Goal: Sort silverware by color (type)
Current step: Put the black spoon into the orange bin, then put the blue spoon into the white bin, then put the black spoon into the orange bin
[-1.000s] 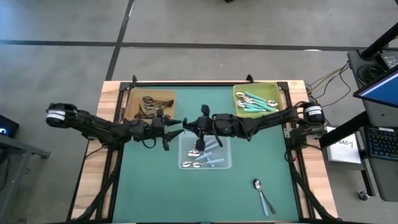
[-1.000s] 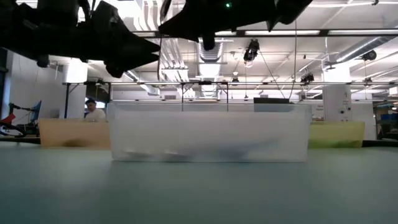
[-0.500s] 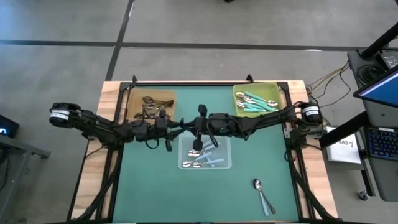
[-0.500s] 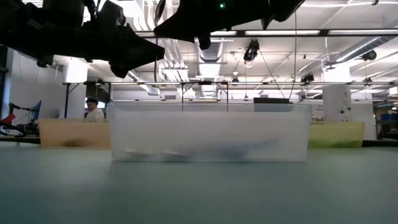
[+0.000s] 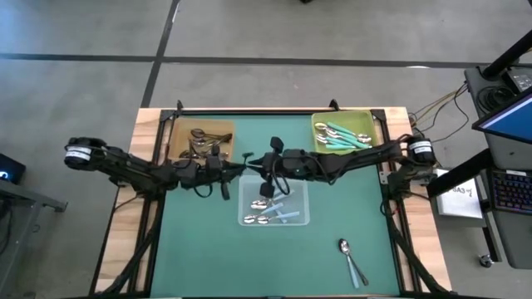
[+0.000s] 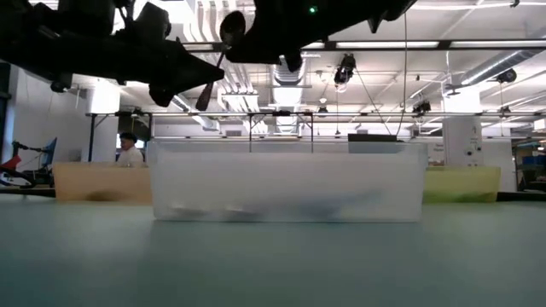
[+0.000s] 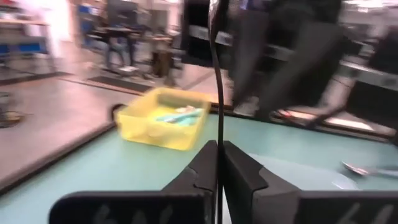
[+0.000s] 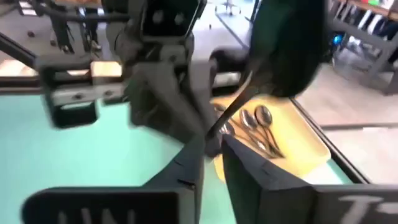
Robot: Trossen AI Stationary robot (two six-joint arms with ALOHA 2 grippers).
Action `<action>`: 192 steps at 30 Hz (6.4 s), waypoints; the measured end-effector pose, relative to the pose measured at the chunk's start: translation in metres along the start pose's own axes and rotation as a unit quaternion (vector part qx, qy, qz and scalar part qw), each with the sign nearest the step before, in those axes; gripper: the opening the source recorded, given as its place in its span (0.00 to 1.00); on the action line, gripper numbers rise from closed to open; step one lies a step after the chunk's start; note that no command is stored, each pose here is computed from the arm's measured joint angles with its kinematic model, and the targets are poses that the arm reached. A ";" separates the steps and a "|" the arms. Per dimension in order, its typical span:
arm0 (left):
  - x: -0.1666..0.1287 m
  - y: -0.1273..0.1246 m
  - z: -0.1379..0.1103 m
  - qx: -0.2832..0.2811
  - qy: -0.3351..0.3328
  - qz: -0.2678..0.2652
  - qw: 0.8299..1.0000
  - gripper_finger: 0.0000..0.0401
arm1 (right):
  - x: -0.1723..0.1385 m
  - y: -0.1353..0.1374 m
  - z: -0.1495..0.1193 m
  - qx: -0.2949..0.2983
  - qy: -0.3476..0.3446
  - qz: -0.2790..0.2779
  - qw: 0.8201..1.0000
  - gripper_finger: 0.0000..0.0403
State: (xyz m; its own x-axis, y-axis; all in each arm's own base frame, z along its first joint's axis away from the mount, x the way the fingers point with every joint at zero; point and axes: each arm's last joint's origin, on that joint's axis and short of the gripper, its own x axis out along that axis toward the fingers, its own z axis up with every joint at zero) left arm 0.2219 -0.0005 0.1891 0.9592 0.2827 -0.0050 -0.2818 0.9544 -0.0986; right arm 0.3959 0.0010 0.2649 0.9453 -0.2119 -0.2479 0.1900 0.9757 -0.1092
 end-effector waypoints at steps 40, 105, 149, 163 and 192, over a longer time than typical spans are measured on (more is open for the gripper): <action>-0.018 0.113 -0.001 -0.055 0.232 0.250 0.938 0.36 | -0.147 0.114 -0.061 0.410 0.521 -0.152 0.733 0.27; 0.009 0.077 0.041 -0.020 0.210 0.092 0.973 0.36 | -0.182 0.112 -0.051 0.308 0.326 -0.116 0.886 0.06; 0.006 0.077 0.036 -0.022 0.236 0.095 0.967 0.36 | -0.201 0.166 -0.130 0.334 0.604 -0.113 0.715 0.30; 0.007 0.077 0.036 -0.034 0.232 0.098 0.967 0.36 | -0.192 0.173 -0.159 0.261 0.672 -0.107 0.684 0.27; 0.024 0.037 0.040 0.007 0.163 -0.142 0.976 0.36 | -0.150 0.034 -0.027 0.152 0.170 -0.189 0.955 0.02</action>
State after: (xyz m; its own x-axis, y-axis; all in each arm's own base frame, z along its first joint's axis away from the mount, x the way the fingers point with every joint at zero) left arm 0.2337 0.0453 0.2248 0.9544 -0.0365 -0.2963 -0.0018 0.9918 -0.1278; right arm 0.2534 0.0640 0.2721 0.6621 -0.5082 -0.5507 0.6184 0.7856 0.0185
